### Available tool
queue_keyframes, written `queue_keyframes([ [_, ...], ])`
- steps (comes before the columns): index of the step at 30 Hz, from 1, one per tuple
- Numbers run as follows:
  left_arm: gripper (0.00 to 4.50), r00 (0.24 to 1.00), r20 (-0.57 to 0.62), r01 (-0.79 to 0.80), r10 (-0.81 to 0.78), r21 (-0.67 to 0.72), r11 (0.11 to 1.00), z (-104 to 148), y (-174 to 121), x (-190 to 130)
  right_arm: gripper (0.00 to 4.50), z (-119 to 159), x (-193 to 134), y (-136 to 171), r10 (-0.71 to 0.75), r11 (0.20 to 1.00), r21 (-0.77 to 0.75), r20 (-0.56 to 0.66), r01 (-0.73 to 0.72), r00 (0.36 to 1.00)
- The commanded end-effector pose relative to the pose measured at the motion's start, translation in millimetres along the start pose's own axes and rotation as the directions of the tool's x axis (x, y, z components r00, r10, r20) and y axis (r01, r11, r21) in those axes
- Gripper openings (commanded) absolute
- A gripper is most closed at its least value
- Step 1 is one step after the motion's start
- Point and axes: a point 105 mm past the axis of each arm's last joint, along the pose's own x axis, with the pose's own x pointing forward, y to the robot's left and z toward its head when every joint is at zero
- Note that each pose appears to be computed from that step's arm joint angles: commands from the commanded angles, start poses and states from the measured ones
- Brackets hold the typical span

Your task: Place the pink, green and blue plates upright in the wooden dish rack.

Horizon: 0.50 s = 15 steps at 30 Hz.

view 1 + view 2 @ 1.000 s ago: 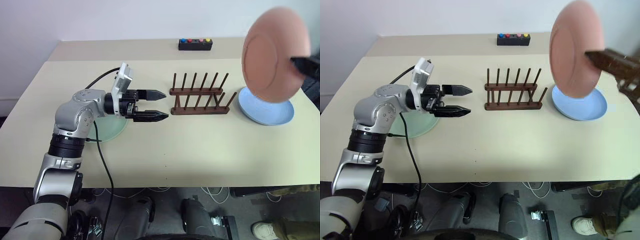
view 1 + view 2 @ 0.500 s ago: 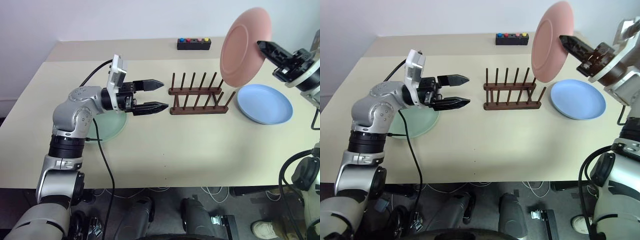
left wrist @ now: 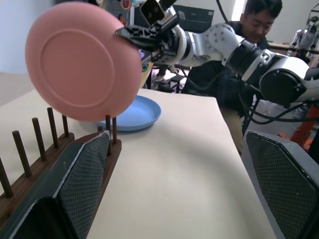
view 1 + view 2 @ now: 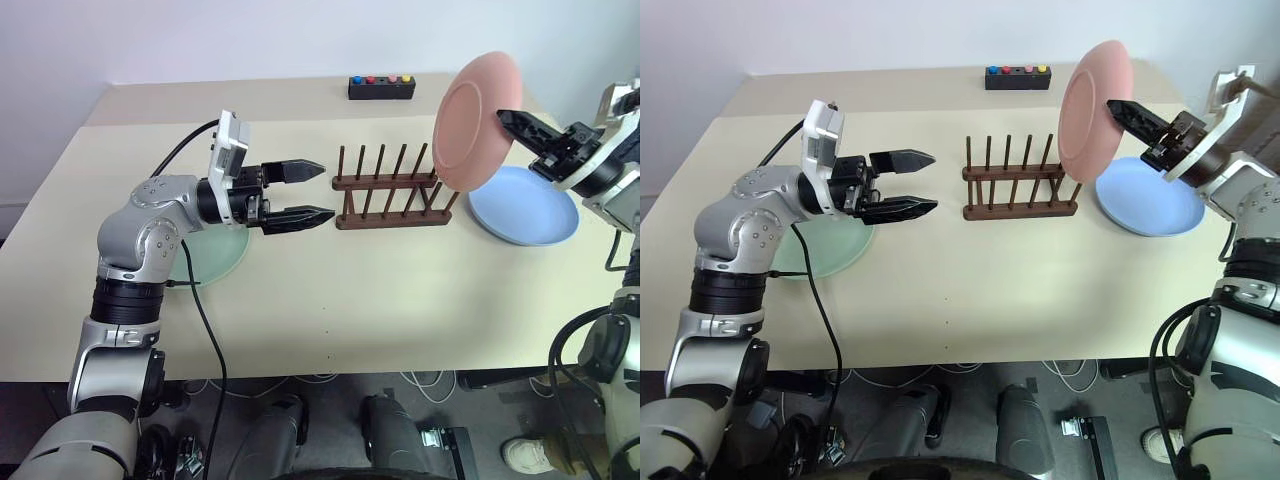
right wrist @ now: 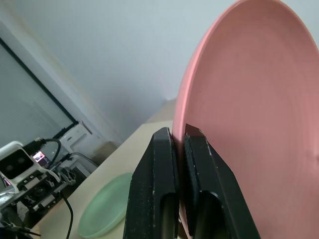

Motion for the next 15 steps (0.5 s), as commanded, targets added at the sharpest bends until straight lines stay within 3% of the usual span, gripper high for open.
queue_keyframes([
  [1, 4.50, 1.000, 0.014, 0.015, -0.015, 0.038, 0.999, 10, -3, 0, 0.03, 1, 2, 6, 0.029, 0.999, -0.021, -0.014, -0.030, 0.999],
  [4, 4.50, 1.000, 0.013, 0.015, -0.015, 0.038, 0.999, 10, -3, 0, 0.03, -5, 3, 5, 0.029, 0.999, -0.020, -0.035, -0.030, 0.999],
  [7, 4.50, 1.000, 0.013, 0.014, -0.014, 0.037, 0.999, 10, -3, 0, 0.90, -8, 3, 6, 0.031, 0.999, -0.014, -0.051, -0.032, 0.998],
  [14, 4.50, 1.000, 0.009, 0.013, -0.013, 0.033, 0.999, 9, -3, -1, 4.33, -1, 5, 7, 0.009, 0.995, -0.103, -0.040, -0.013, 0.999],
  [15, 4.50, 1.000, 0.008, 0.013, -0.013, 0.032, 0.999, 9, -4, 0, 4.42, 3, 5, 6, -0.008, 0.988, -0.153, -0.028, 0.004, 1.000],
])
